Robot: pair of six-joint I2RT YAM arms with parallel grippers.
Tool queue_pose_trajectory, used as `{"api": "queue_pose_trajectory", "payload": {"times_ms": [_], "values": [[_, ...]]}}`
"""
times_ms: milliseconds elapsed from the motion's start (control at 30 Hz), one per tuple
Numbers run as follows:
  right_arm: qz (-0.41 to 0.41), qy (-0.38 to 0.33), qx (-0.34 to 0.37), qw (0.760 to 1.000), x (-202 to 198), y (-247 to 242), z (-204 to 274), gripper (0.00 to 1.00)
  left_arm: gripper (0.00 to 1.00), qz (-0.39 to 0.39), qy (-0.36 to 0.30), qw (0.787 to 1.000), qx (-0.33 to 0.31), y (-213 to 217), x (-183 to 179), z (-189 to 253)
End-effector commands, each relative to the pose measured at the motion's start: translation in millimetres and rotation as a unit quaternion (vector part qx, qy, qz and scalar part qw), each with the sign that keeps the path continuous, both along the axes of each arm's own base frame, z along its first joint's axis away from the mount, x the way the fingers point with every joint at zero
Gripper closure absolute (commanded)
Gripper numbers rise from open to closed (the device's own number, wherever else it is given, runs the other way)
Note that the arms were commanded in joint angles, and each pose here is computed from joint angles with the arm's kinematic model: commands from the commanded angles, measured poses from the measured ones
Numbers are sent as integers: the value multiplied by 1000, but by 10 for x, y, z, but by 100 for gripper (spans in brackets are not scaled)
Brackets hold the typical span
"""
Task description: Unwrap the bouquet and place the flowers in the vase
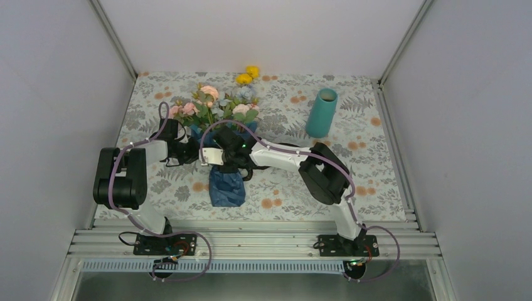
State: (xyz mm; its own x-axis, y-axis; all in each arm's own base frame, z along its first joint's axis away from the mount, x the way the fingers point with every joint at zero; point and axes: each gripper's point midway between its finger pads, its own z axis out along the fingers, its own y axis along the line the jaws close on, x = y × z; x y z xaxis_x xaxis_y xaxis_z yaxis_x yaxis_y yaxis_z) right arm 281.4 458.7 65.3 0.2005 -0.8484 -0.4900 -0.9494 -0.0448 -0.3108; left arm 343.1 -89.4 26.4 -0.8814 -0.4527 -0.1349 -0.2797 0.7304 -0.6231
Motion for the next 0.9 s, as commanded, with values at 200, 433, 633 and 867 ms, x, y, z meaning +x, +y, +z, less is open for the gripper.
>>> {"api": "queue_pose_trajectory", "payload": {"times_ms": [200,433,633,867], "values": [[22,-7,-19,1000,-22,57,-22,80,82,-9,-15,1000,-5,-28,17,74],[22,-12,4,1000,-27,105,222,96,94,-8,-16,1000,3,-5,22,64],[30,-23,49,998,-99,102,631,96,98,-5,-15,1000,5,4,28,47],[16,-51,100,994,-86,91,1043,96,98,-4,-16,1000,15,30,6,31]]}}
